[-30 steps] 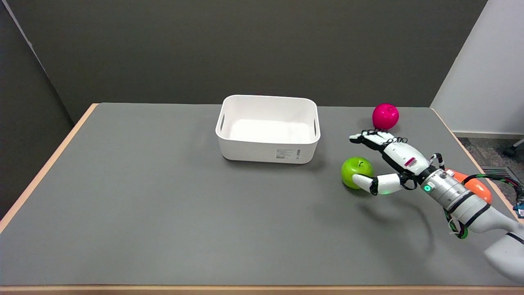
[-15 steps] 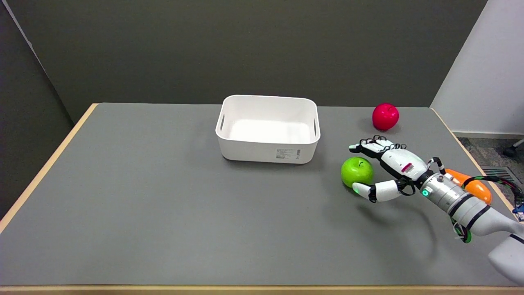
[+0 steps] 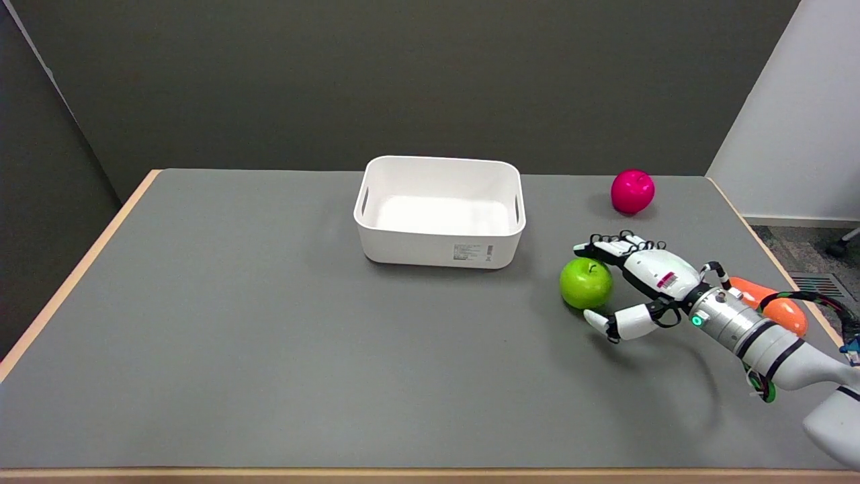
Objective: Pick up the green apple.
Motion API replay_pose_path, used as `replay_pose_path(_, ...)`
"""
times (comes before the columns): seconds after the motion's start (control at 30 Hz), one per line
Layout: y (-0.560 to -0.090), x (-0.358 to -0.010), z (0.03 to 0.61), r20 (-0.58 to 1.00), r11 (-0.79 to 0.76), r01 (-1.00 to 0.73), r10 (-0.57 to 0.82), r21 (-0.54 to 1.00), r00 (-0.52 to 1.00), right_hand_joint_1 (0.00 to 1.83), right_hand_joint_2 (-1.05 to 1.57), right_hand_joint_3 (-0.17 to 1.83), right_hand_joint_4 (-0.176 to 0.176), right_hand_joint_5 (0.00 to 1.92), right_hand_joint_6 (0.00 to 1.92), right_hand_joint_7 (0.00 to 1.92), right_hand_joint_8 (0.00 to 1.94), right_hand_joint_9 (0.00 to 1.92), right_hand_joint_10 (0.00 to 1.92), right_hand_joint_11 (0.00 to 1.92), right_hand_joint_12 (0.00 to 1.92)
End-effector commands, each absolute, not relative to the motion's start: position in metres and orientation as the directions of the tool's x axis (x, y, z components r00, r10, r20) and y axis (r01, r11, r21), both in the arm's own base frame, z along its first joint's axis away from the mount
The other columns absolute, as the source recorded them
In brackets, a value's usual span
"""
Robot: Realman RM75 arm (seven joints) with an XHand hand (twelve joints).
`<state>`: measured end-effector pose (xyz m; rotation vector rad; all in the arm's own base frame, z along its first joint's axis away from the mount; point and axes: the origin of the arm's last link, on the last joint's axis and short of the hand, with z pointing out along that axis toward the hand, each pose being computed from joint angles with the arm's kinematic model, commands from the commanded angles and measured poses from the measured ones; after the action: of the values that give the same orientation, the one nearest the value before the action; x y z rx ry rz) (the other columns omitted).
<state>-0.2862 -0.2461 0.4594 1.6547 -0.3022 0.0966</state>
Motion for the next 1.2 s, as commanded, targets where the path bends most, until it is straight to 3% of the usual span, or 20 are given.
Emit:
replay_pose_path(0.03,-0.247,-0.287,0.449,0.229,-0.124,-0.238,-0.084,0.963,0.97,0.87,0.68,0.93,-0.033,0.28,0.54,0.52,0.62,0.42,1.07,0.02,1.12)
replay_pose_path(0.13,-0.246,-0.288,0.444,0.234,-0.153,-0.238,-0.044,0.959,0.971,0.91,0.79,0.94,-0.049,0.38,0.89,0.68,0.9,0.6,1.26,0.16,1.33)
replay_pose_path(0.2,-0.246,-0.289,0.442,0.225,-0.162,-0.228,-0.04,0.96,0.974,1.15,1.13,0.31,-0.158,0.5,1.44,0.82,1.33,0.71,1.38,0.28,1.51)
replay_pose_path(0.23,-0.247,-0.288,0.441,0.215,-0.167,-0.217,-0.035,0.962,0.976,1.19,1.18,0.21,-0.176,0.52,1.51,0.85,1.4,0.74,1.41,0.31,1.55)
replay_pose_path(0.5,-0.253,-0.267,0.438,0.159,-0.193,-0.148,0.044,0.97,0.986,1.19,1.12,0.34,-0.176,0.56,1.46,0.83,1.54,0.84,1.64,0.46,1.67)
replay_pose_path(0.57,-0.254,-0.261,0.438,0.148,-0.195,-0.132,0.068,0.972,0.987,1.16,1.17,0.29,-0.176,0.61,1.55,0.67,1.58,0.82,1.74,0.49,1.67)
replay_pose_path(1.2,-0.28,-0.154,0.416,-0.027,-0.16,0.104,0.425,0.982,0.905,1.15,1.15,0.37,-0.176,0.59,1.6,0.64,1.65,0.85,1.92,0.56,1.68)
